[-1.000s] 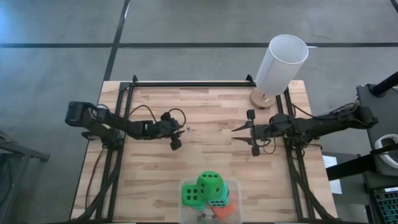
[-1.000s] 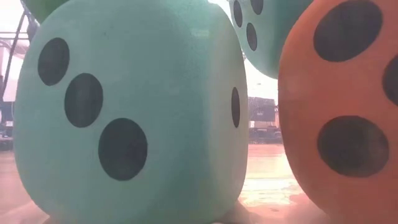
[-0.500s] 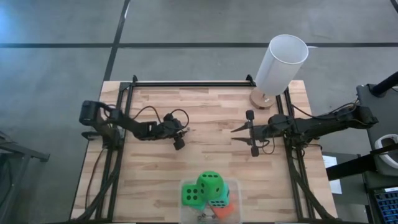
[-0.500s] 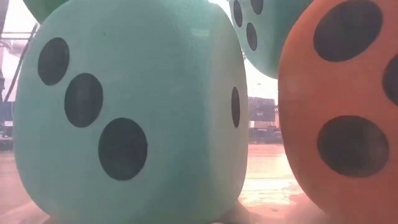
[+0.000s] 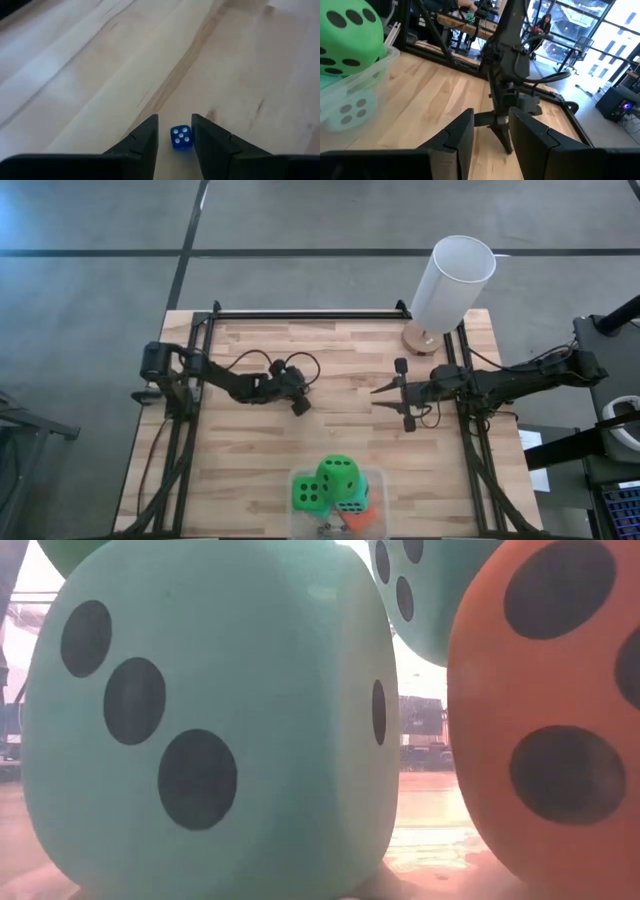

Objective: Pick & Place Dice
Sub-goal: Put the small blue dice into the transparent bin

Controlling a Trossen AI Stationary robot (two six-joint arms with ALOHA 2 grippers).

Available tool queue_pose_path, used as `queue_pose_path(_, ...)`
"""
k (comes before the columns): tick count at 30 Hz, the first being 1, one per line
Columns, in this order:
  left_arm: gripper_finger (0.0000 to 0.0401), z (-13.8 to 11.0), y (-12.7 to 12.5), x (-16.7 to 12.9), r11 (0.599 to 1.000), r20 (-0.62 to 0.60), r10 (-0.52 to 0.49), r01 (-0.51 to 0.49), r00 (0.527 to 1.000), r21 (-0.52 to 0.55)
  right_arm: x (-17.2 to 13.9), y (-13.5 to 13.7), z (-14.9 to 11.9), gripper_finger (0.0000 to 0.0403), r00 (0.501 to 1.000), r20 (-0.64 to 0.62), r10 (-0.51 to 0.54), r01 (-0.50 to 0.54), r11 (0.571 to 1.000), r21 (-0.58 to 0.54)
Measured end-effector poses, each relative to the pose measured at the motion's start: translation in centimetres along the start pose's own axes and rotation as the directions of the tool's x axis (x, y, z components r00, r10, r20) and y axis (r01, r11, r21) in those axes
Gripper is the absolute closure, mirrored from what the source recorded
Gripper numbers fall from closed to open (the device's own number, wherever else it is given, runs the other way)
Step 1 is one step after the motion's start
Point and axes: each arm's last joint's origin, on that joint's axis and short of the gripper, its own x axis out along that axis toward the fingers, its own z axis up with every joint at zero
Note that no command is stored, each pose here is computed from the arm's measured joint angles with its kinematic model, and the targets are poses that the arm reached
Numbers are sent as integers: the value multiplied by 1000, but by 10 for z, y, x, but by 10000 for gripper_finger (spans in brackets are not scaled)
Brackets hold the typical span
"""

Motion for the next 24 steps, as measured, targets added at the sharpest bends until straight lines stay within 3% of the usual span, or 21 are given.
queue_pose_path(13,281,10,0,1,968,-132,89,-117,987,-220,0,1,-3,303,999,-34,13,-11,999,49)
queue_pose_path(24,281,23,10,-8,935,-98,113,-139,989,-325,0,1,-4,316,999,-35,13,-12,999,49)
